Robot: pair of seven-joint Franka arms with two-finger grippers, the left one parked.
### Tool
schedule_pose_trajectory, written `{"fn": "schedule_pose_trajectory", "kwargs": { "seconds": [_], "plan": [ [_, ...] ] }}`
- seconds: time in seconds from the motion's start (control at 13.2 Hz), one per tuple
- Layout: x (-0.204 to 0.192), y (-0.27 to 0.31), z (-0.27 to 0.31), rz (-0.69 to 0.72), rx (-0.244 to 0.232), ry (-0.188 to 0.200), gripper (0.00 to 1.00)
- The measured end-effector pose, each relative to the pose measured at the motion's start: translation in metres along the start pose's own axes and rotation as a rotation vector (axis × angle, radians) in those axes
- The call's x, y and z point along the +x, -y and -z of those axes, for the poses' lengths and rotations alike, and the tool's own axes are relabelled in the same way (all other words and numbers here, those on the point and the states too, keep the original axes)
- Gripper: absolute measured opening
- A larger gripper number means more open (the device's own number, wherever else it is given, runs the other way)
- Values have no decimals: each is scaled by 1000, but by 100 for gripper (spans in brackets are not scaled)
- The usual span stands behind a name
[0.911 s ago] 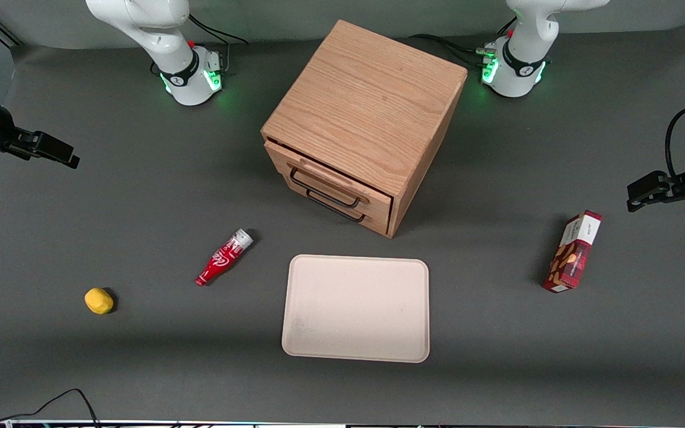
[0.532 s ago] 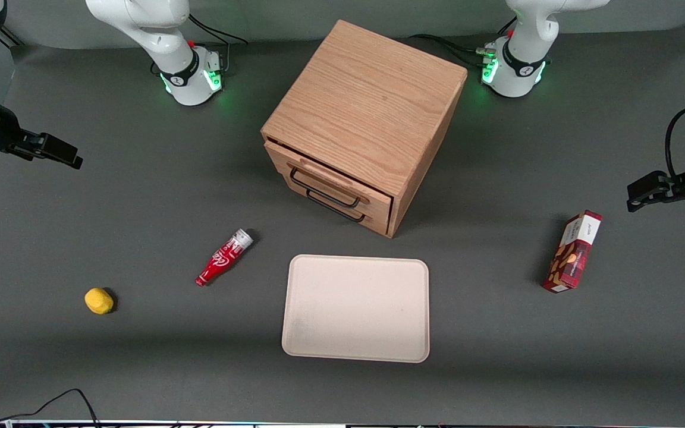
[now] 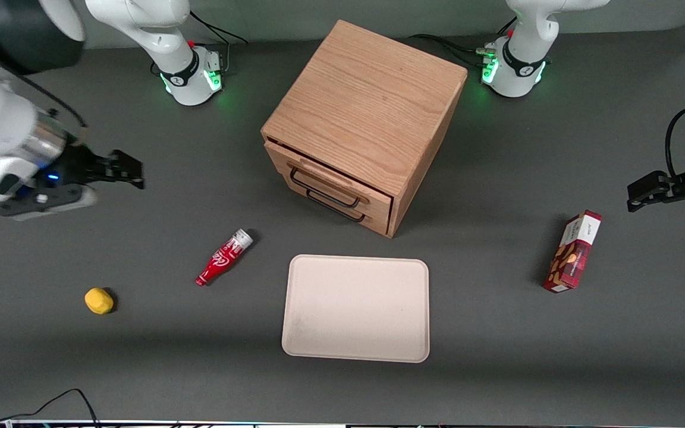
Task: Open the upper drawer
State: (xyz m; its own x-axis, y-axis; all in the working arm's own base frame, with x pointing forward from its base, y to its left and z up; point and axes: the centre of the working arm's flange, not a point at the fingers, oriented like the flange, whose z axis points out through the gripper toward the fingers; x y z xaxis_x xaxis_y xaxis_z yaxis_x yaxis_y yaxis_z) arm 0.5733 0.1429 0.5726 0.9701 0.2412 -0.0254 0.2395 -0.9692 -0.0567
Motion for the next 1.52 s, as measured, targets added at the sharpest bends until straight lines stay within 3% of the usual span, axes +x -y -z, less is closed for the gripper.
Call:
{"fn": "schedule_pose_trajectory", "kwargs": {
  "seconds": [0.38,0.76,1.14,1.52],
  "plan": [
    [23,143,-20,300,83,-6,100],
    [55,216,-77,615,186,-41,100],
    [64,224,-125,742,156,7,100],
    [56,253,-164,793,163,49,100]
  ]
}}
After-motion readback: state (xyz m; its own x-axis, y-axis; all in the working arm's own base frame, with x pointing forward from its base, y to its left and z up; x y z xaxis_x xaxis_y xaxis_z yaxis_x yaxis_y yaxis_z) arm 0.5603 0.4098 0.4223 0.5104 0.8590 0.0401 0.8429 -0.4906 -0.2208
